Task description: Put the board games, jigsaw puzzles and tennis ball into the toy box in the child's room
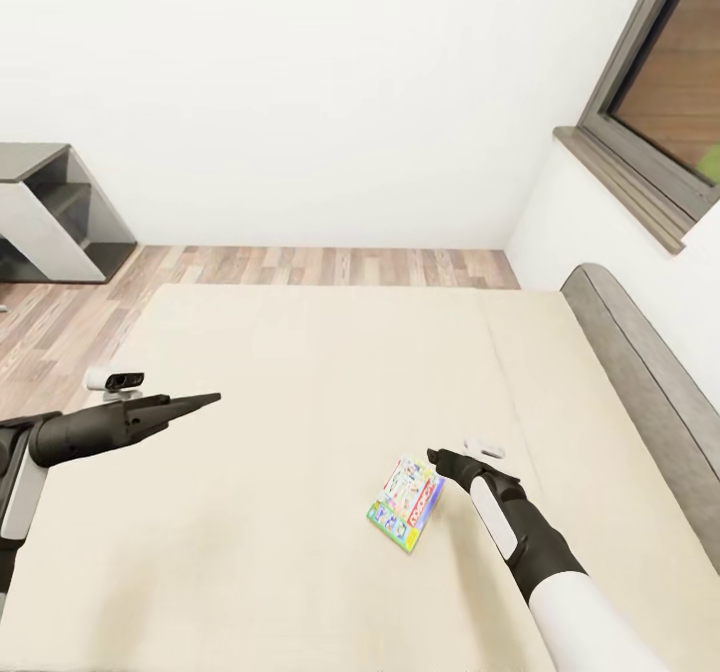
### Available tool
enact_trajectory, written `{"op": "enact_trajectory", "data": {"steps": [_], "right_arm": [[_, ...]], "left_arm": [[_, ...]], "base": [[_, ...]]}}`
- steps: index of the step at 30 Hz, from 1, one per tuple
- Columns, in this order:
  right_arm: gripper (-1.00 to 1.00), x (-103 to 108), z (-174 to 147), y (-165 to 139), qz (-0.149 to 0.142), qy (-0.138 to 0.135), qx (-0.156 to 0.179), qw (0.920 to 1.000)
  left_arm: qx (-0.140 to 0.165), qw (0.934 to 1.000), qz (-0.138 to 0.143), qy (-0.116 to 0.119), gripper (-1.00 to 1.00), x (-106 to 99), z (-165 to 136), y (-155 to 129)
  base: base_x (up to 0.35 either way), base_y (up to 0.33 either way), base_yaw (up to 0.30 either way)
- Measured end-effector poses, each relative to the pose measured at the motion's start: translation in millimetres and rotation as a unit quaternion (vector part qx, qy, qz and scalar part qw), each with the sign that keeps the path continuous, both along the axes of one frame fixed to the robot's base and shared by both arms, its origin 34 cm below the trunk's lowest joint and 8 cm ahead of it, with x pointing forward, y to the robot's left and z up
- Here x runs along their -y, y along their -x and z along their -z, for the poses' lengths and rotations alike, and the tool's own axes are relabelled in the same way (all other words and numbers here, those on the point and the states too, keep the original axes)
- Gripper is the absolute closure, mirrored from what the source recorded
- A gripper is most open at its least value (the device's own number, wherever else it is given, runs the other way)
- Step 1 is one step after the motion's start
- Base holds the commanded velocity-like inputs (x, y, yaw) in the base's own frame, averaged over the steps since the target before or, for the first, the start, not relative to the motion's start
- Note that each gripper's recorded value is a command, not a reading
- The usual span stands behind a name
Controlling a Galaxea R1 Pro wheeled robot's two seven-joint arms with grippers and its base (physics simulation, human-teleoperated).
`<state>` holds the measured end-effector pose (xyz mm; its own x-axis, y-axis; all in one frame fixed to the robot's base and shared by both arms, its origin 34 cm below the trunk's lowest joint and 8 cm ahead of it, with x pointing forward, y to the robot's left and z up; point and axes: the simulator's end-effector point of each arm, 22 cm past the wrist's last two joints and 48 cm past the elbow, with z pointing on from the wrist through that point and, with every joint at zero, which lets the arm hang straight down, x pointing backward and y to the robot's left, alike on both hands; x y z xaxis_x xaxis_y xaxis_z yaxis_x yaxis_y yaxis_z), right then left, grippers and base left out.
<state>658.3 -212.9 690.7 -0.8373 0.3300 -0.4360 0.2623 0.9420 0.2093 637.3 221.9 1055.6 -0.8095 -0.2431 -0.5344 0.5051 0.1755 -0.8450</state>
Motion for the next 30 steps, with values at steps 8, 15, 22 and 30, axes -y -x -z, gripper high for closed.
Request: {"op": "enact_trajectory", "data": {"steps": [8, 15, 22, 30], "right_arm": [[-1.00, -1, 7, 4, 0.000, -0.001, -0.006, 1.0000], [-1.00, -2, 13, 8, -0.002, -0.001, -0.012, 0.9999], [-1.00, -3, 19, 12, -0.005, 0.000, -0.018, 0.9998], [-1.00, -4, 26, 15, -0.005, 0.000, -0.023, 0.9997]], "left_arm": [[-0.004, 1.0000, 0.003, 0.000, -1.00, 3, 6, 2], [-0.009, 1.0000, 0.003, 0.001, -1.00, 4, 12, 2], [-0.014, 0.9998, 0.002, 0.012, -1.00, 10, 17, 2], [-0.020, 0.9997, 0.002, 0.014, -1.00, 12, 24, 1]], "base": [[0.000, 0.000, 0.000], [0.000, 0.000, 0.000], [0.000, 0.000, 0.000], [0.000, 0.000, 0.000]]}}
